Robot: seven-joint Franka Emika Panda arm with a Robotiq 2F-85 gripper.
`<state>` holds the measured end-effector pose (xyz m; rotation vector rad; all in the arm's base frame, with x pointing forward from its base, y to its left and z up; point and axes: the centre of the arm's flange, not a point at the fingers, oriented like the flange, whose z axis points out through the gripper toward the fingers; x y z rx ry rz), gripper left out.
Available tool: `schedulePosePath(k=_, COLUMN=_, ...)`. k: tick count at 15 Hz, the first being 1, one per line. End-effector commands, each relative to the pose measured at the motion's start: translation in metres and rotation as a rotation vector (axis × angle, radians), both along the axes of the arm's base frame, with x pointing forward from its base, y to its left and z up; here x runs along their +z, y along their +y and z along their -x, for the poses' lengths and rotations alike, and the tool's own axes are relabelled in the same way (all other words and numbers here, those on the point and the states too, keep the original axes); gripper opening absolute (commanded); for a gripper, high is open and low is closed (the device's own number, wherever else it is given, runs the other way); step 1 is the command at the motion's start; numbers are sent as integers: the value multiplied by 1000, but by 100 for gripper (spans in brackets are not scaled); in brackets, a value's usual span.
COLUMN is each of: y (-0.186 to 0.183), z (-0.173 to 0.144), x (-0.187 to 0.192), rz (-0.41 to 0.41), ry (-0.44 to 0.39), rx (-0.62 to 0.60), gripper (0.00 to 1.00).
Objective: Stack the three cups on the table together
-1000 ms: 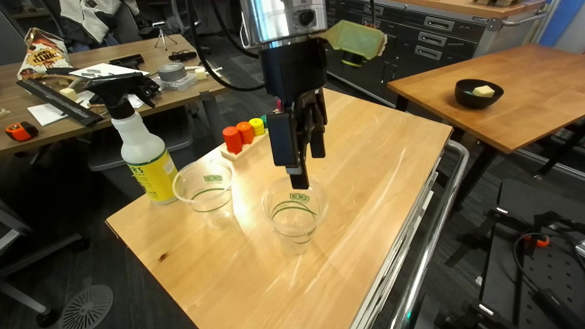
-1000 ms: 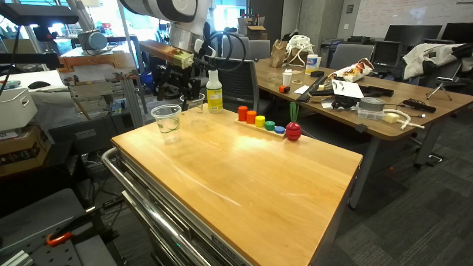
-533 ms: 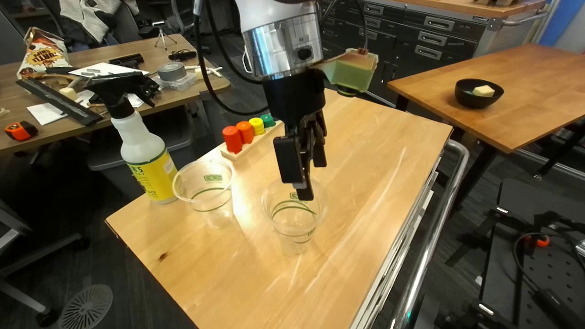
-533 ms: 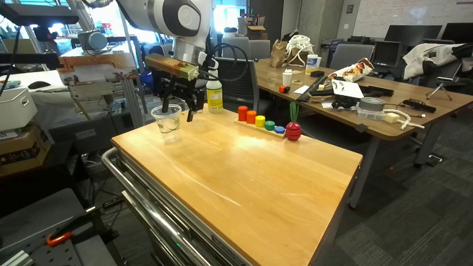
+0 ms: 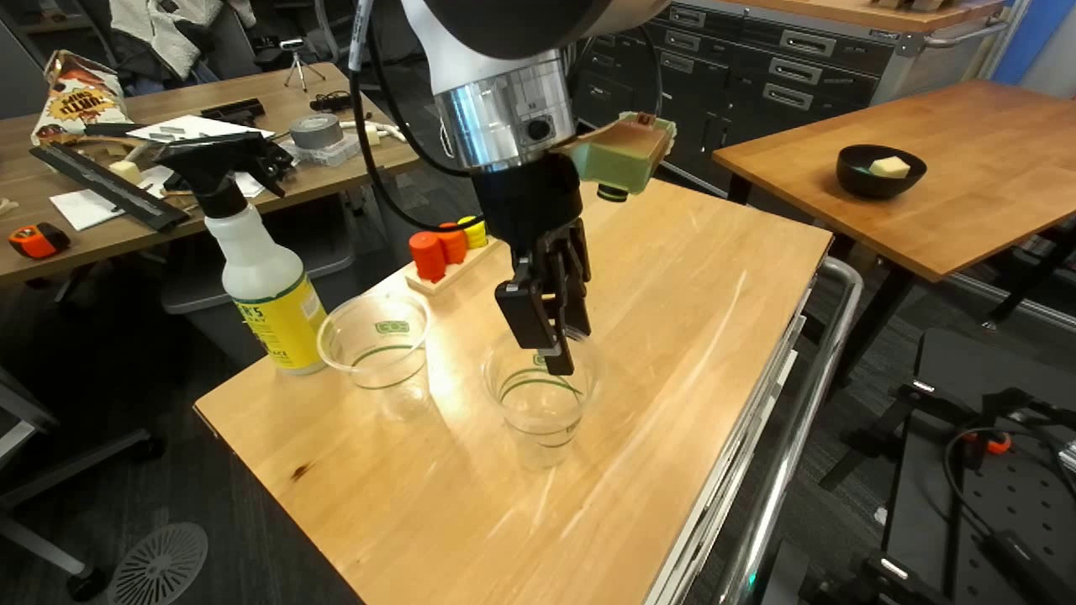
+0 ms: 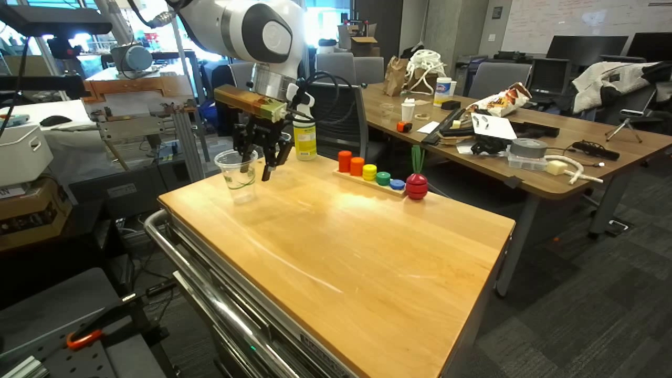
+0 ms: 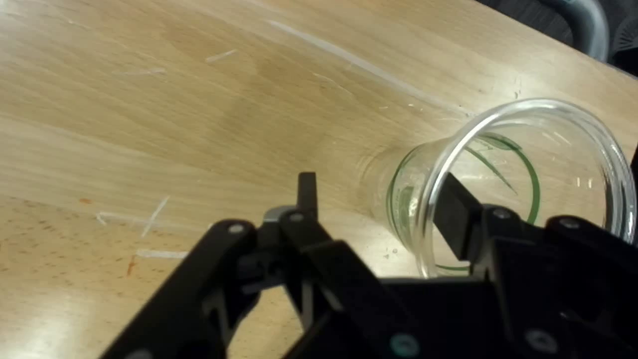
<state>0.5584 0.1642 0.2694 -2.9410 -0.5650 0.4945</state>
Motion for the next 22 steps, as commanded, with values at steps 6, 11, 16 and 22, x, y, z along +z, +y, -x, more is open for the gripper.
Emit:
schedulePosePath(k=6, y=8, z=-3, x=10, rz=24, ry=62, rx=-32, gripper=0)
schedulePosePath(k=11, y=11, z=-5, x=42, rz=82, ry=85, rx=-86, gripper=2)
schedulePosePath(k=16, y=22, z=-22, x=111, rz=93, ry=52, rx=-126, gripper=2)
schedulePosePath(k=22, y=35, z=-61, x=175, rz=17, ry=-29, rx=-152, gripper=2)
